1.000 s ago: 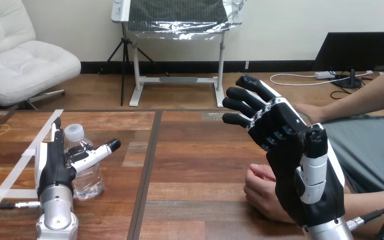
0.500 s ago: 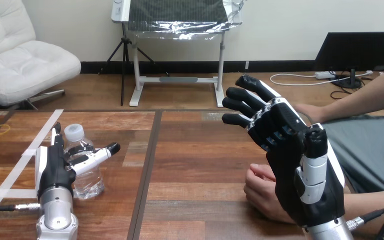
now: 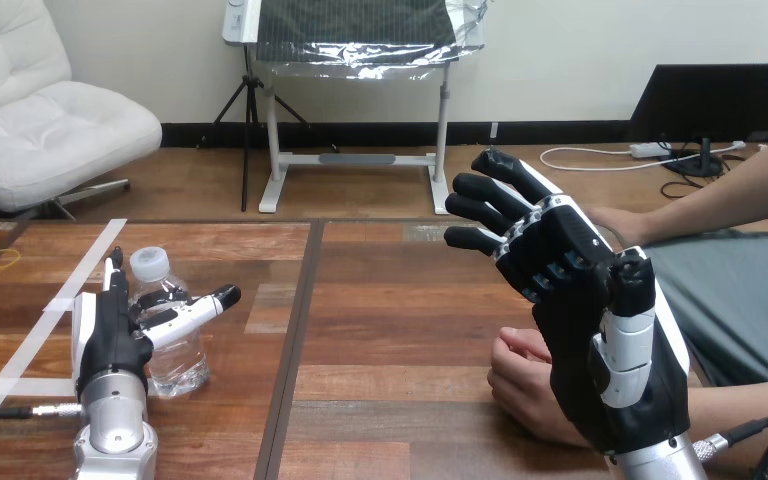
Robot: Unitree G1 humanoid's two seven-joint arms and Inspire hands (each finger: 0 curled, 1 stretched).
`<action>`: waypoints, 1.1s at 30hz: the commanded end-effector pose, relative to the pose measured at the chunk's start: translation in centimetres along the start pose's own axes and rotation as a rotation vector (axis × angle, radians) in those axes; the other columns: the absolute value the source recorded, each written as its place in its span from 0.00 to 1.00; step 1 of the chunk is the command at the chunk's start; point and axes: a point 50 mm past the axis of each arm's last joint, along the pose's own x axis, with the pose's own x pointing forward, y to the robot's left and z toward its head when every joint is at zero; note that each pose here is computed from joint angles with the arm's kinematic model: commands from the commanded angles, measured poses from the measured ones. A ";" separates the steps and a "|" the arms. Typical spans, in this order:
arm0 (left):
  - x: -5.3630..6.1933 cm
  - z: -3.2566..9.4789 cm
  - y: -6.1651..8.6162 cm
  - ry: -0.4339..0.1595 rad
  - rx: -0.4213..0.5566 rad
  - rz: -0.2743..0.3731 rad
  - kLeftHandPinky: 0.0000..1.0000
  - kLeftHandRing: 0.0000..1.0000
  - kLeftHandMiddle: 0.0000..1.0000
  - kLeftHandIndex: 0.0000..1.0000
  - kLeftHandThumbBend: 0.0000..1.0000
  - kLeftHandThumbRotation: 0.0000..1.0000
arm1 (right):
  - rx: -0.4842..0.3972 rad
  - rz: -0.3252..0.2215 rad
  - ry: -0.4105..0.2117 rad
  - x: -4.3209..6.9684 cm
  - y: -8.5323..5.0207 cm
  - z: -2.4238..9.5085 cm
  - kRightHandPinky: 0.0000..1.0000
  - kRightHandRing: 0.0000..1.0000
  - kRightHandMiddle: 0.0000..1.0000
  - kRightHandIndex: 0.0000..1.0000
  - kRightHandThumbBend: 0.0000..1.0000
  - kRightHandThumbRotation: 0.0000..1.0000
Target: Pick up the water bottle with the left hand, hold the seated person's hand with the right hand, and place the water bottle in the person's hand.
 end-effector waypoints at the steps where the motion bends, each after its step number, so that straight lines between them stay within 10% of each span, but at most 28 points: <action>1: 1.0 3.4 -0.4 -0.095 -0.019 -0.013 0.90 0.98 0.99 1.00 0.92 0.23 | -0.010 0.017 -0.071 0.9 0.0 1.3 0.77 0.84 0.84 0.86 0.75 1.00; 33: 1.3 4.2 -0.9 -0.041 -0.022 0.048 0.54 0.67 0.72 0.74 0.89 0.09 | -0.013 0.009 -0.076 0.8 0.0 1.3 0.77 0.83 0.83 0.86 0.74 1.00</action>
